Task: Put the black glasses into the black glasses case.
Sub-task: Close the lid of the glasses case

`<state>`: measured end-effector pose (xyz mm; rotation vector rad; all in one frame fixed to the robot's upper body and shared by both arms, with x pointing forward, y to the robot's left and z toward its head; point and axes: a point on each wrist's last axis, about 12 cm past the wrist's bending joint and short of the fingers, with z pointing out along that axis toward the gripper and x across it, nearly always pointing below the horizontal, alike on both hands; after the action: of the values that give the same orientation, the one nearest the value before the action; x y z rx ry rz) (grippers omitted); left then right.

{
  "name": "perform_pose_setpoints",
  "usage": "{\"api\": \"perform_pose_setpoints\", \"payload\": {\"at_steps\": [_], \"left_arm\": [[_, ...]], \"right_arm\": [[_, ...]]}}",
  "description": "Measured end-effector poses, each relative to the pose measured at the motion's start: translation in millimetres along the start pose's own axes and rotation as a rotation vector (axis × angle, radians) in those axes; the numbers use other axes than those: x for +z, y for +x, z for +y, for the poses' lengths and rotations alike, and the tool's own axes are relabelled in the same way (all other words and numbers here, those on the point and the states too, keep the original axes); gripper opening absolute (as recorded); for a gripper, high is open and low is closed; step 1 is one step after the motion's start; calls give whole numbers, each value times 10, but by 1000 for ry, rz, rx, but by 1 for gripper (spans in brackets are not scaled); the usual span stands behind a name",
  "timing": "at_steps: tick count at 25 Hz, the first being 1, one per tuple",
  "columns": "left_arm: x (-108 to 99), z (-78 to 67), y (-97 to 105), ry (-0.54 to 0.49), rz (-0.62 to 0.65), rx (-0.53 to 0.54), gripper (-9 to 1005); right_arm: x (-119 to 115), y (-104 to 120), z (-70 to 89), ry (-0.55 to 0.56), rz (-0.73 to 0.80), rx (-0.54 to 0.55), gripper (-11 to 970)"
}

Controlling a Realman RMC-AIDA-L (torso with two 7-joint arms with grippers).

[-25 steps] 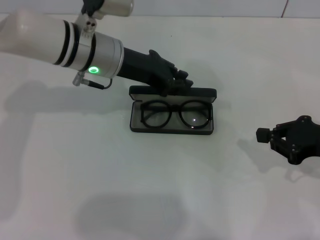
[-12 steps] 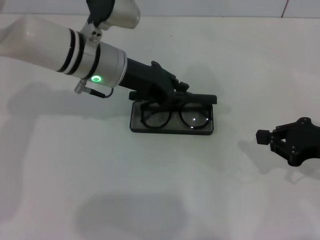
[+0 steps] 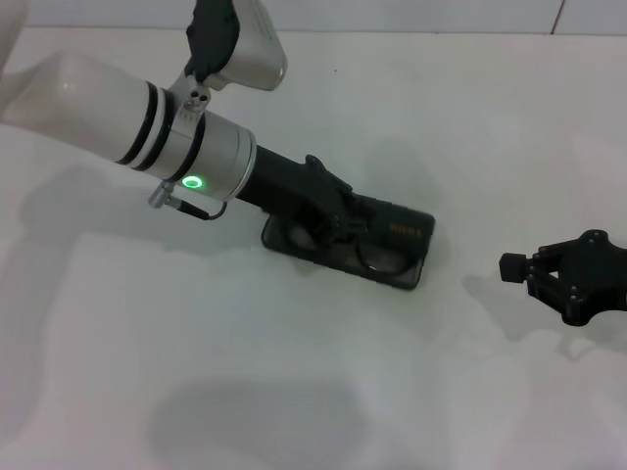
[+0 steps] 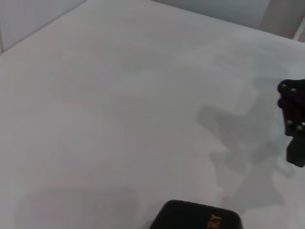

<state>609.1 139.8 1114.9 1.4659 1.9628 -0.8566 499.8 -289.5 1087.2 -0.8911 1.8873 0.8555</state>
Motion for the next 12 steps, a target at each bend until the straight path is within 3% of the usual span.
{"api": "perform_pose_setpoints", "payload": {"at_steps": [12], "left_arm": [[81, -63, 132, 34, 11, -31, 254]], "right_arm": [[-5, -4, 25, -20, -14, -6, 84]]}}
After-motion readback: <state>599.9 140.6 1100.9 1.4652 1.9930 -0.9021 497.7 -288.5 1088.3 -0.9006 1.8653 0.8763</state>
